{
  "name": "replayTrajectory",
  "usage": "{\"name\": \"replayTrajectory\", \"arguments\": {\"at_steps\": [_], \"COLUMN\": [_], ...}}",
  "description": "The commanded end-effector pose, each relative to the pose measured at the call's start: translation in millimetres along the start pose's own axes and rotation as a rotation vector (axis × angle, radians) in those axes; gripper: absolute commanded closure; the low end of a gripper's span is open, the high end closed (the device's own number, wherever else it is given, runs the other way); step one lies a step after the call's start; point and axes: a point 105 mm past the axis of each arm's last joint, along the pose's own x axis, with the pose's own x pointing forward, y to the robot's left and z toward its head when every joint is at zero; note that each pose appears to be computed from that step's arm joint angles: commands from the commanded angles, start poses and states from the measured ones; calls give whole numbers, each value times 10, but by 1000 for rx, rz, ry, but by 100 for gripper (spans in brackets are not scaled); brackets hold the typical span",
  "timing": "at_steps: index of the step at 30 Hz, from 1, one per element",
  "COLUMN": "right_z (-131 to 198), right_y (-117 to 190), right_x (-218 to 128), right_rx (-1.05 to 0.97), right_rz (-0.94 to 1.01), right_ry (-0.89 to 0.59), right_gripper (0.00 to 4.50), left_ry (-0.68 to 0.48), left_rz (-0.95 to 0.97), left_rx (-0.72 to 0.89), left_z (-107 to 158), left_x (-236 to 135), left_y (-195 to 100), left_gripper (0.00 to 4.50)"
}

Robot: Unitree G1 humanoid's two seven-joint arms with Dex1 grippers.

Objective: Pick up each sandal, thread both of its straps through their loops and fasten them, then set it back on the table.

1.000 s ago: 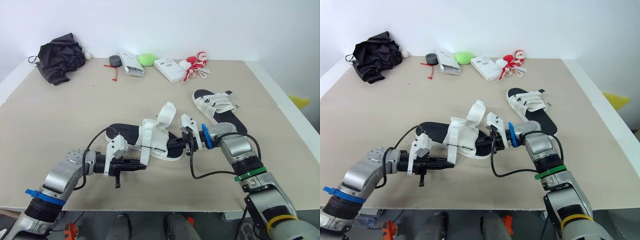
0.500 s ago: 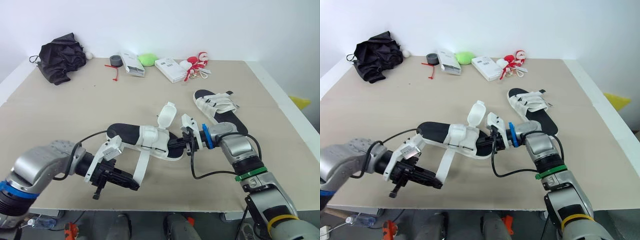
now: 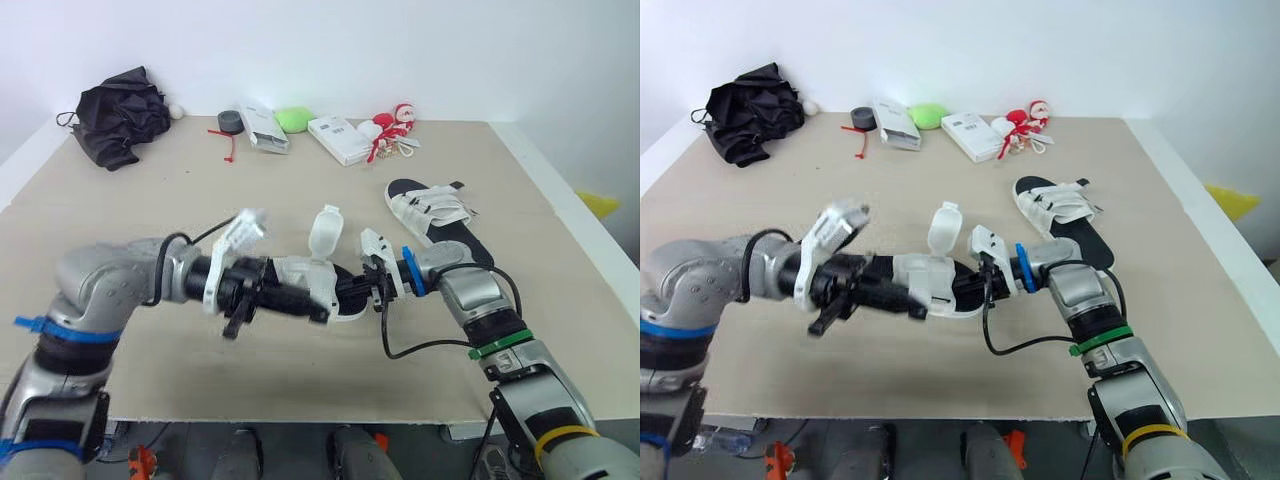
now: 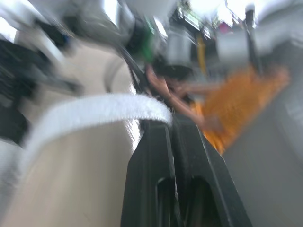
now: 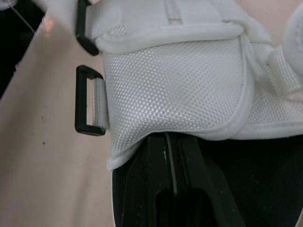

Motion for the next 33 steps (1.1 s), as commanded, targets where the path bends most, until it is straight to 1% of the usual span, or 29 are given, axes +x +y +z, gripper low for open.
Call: {"name": "replayTrajectory", "arguments": {"at_steps": [1, 5, 7, 12, 14, 22, 25, 27, 28, 29, 31, 33], "right_z": [-339, -333, -333, -337, -339, -334, -342, -351, -353, -355, -356, -355], "right_y": [68, 64, 64, 66, 64, 70, 75, 79, 80, 80, 82, 86], "right_x": [100, 96, 89, 85, 91, 96, 97, 101, 102, 104, 106, 109], "right_rx": [69, 69, 69, 76, 77, 82, 85, 89, 91, 92, 93, 94], "right_rz": [22, 17, 15, 12, 11, 11, 11, 10, 9, 8, 8, 8], "right_ry": [116, 112, 111, 106, 105, 98, 98, 97, 96, 96, 95, 93], "right_gripper": [450, 450, 450, 450, 450, 450, 450, 450, 450, 450, 450, 450], "left_ry": [-152, -247, -284, -243, -238, -236, -239, -263, -272, -271, -261, -265], "left_rz": [218, 347, 388, 405, 350, 7, -52, -16, 42, 131, 263, 342], "left_rx": [-83, -254, -330, -437, -448, -391, -384, -393, -401, -421, -456, -489], "left_z": [197, 186, 188, 38, 51, 364, 429, 460, 447, 396, 292, 211], "left_x": [-151, -246, -282, -281, -228, -36, -20, -29, -34, -44, -77, -138], "left_y": [470, 821, 929, 981, 918, 368, 275, 358, 466, 621, 843, 993], "left_gripper": [444, 444, 444, 444, 444, 444, 444, 444, 444, 444, 444, 444]}}
